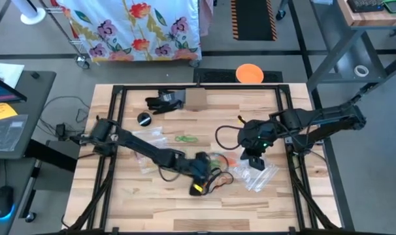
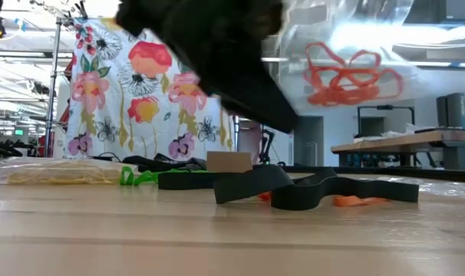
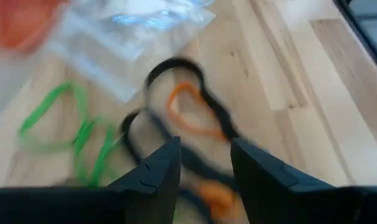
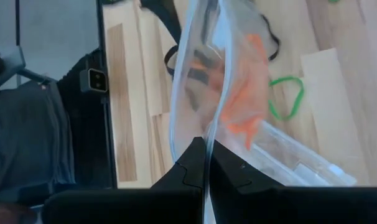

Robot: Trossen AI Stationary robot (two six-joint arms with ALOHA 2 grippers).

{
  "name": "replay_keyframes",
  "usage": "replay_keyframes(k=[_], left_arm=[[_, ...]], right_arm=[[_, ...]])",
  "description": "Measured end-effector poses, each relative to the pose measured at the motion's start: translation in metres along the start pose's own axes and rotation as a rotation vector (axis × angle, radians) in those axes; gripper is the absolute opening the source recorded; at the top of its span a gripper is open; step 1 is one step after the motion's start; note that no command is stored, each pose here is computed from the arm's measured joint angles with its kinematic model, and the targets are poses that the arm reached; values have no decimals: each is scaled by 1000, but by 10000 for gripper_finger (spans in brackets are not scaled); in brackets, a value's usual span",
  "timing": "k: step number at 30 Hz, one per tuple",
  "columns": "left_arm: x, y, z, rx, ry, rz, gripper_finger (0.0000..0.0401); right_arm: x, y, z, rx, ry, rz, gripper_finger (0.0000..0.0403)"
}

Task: Sort rubber bands
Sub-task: Put the orange rubber band into the transparent zip bag

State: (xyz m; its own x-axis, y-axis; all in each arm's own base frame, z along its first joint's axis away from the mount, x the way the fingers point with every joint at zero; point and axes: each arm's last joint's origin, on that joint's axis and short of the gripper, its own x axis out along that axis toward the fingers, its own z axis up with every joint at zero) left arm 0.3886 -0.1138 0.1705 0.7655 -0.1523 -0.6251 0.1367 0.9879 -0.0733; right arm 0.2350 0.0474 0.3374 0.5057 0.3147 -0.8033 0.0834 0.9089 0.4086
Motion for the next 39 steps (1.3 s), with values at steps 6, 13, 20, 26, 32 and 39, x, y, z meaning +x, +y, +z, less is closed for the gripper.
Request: replay_keyframes(k=[6, 13, 20, 26, 32, 39], left_arm=[[43, -8, 25, 49, 75, 170, 136], [80, -17, 25, 34, 199, 151, 136], [89, -9, 20, -41, 235, 216, 136], [89, -10, 19, -46, 231, 240, 136], [88, -5, 17, -1, 249, 300, 136], [87, -1, 18, 6, 278, 231, 136]], right_arm=[[6, 4, -6, -26, 25, 9, 5], [11, 2, -8, -16, 37, 8, 5], [16, 1, -12, 40, 58, 4, 5], [18, 11, -16, 2, 65, 28, 5], [19, 19, -20, -6, 76, 46, 5], [20, 20, -21, -5, 80, 49, 5]])
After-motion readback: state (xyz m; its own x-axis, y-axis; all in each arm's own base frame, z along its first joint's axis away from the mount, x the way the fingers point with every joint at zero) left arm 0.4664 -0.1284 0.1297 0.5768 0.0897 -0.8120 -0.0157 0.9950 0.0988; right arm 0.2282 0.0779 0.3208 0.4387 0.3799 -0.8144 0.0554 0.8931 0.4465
